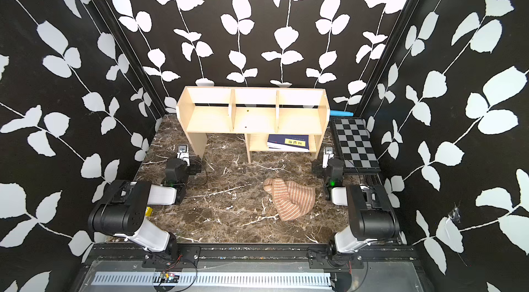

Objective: Wipe the bookshelf clean with a cloth
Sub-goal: Pick up the cleaning item at the center of the board.

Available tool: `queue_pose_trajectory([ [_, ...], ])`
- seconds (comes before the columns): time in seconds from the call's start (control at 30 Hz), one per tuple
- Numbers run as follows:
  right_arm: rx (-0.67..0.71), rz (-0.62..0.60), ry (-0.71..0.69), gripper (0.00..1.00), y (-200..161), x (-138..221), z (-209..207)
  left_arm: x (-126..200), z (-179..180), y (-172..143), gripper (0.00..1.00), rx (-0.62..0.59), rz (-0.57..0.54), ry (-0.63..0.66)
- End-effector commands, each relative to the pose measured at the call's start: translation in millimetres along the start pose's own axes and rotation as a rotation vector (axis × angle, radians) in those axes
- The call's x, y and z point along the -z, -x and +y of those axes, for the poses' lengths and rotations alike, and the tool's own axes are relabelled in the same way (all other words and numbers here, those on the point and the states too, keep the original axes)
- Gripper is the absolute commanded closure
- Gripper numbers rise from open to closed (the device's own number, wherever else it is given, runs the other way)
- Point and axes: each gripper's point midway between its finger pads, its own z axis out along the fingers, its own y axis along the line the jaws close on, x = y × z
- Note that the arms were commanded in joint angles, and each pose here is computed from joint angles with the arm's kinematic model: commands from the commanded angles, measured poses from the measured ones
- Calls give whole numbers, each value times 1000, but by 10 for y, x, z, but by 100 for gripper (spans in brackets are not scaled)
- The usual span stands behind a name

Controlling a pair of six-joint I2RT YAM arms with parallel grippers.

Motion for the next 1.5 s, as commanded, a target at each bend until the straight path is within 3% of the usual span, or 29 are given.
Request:
queue_pose_trajectory([
  [0.0, -14, -57, -1, 1, 177, 4, -4, -1, 7, 71, 1, 0, -18, 4],
  [0.5, -15, -65, -6, 1, 193, 9, -14, 0, 18, 48, 2, 7, 1, 1],
  [0.6, -59, -12, -93, 1, 343, 138, -194, 28, 171, 137, 1, 23, 45, 78],
  [0.73, -233, 146, -210, 1, 600, 479, -434, 231, 522, 381, 2, 51, 198, 235],
  [0.8, -433, 218, -369, 0, 283, 583, -632, 350, 610, 392, 10, 89, 297, 279],
  [0.83, -528, 294, -379, 0, 141, 633, -655, 395, 611, 369, 15, 113, 335, 281],
  [0.9, -570, 414, -263, 5, 35, 655, -441, 502, 519, 278, 20, 187, 412, 252],
  [1.0, -504, 474, -321, 3, -80, 914, -276, 685, 317, 265, 22, 223, 468, 223],
  [1.17, -427, 514, -310, 1, -198, 1332, 47, 1022, 75, 232, 25, 316, 486, 147],
  [1.33, -363, 486, -254, 0, -279, 1755, 418, 1343, -120, 52, 26, 330, 473, 96],
  [1.47, -276, 507, -126, 0, -297, 1800, 986, 1479, -419, -102, 27, 315, 469, 13],
])
